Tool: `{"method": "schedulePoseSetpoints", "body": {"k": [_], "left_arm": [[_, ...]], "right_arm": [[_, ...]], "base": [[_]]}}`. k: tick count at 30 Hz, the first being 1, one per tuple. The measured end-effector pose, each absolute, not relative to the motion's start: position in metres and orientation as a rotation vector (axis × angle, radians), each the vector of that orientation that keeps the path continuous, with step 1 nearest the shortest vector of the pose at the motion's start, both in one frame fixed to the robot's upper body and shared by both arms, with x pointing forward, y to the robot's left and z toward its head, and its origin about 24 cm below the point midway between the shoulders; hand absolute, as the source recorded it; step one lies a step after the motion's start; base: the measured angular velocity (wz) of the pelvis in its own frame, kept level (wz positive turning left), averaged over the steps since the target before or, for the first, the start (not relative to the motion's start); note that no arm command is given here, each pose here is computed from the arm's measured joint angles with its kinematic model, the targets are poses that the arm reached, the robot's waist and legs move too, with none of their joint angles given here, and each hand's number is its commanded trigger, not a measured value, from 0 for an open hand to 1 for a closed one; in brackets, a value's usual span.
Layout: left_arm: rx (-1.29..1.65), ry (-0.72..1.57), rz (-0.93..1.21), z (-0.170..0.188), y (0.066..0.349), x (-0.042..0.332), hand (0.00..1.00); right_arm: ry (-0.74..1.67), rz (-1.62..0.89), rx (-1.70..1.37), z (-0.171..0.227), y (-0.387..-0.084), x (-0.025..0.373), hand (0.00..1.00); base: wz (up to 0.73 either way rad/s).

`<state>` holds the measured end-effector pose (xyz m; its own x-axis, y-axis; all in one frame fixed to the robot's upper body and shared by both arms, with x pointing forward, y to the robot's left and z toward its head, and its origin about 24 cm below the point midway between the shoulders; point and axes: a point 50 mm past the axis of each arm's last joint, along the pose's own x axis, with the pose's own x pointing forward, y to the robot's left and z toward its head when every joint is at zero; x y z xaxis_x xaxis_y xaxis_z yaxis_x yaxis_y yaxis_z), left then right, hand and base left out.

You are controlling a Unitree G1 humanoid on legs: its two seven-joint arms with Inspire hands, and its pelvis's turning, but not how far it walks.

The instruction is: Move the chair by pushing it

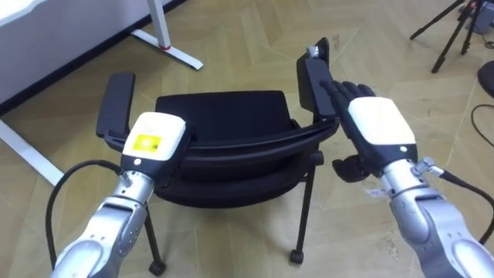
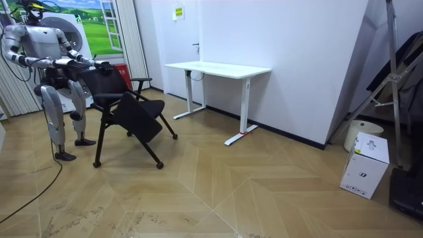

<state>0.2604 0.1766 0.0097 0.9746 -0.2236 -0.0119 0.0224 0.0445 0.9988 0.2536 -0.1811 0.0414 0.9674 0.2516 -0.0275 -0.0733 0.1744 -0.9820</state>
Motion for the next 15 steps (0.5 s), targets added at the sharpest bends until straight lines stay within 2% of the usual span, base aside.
{"method": "schedulePoseSetpoints", "body": {"k": [15], "left_arm": [[1.515,-0.184,-0.201,0.012,0.174,0.262,1.00]], "right_arm": [[-0.173,0.321,-1.422,0.044,-0.168,0.259,0.00]], "base": [[0.02]]}}
